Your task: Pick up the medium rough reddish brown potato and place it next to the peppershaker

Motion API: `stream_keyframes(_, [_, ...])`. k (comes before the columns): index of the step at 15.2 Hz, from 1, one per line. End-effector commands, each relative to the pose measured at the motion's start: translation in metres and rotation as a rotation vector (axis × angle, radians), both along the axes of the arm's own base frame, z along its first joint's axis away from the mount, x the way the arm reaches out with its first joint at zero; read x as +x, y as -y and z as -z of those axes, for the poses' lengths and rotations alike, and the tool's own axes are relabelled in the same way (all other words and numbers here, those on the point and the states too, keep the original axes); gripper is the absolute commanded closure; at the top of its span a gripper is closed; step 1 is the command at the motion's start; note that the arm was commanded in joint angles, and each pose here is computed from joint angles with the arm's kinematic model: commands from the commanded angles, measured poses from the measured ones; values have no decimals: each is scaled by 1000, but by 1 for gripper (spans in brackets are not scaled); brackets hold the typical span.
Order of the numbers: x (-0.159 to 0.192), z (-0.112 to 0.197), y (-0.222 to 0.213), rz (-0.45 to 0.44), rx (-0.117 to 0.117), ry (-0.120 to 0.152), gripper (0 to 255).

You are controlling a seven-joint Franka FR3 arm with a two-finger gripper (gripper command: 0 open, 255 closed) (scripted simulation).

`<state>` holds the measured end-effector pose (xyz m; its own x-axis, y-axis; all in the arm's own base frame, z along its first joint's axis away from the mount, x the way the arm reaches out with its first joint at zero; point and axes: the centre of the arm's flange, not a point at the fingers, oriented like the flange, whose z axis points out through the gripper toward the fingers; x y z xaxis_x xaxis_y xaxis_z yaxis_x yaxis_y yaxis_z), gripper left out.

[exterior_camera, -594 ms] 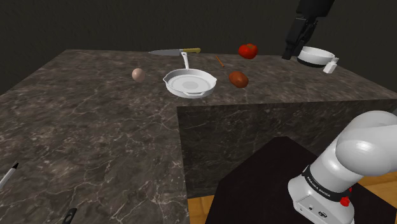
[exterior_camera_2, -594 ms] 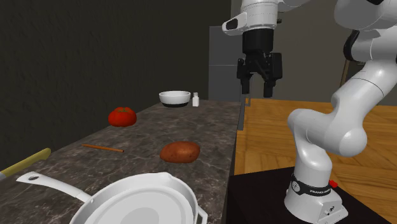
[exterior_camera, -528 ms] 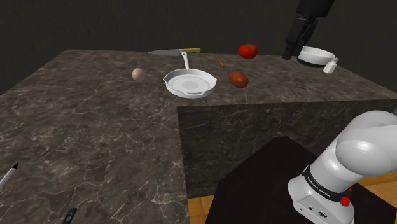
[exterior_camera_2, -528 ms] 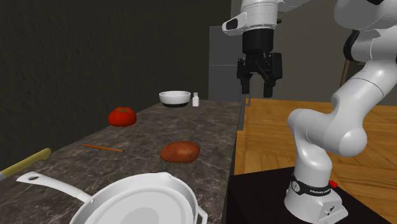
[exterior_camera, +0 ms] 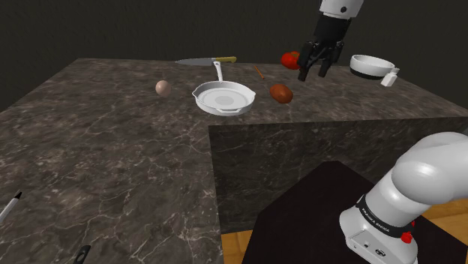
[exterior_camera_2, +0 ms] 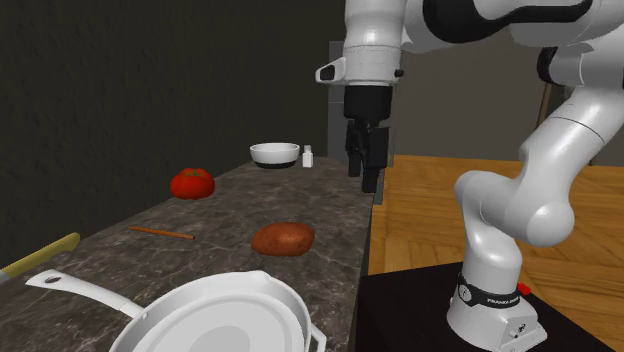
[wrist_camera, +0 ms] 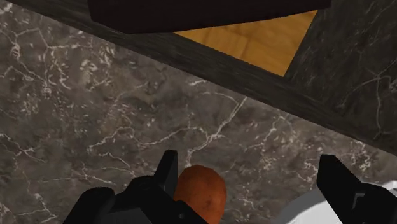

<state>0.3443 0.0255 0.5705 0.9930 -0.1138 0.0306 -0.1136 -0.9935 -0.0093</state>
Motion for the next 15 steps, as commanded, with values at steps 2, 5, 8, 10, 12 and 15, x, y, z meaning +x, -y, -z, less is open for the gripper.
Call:
stream_keyframes(2, [28, 22, 2, 110, -29, 23, 0])
stream_keyframes(5, [57, 44, 8, 217, -59, 42, 0])
stream_keyframes(8, [85, 66, 17, 324, -88, 61, 0])
stream_keyframes(10, [95, 78, 22, 358, -98, 67, 0])
stream_keyframes(12, [96, 88, 23, 358, -98, 67, 0])
stream_keyframes(15, [97, 104, 25, 358, -98, 67, 0])
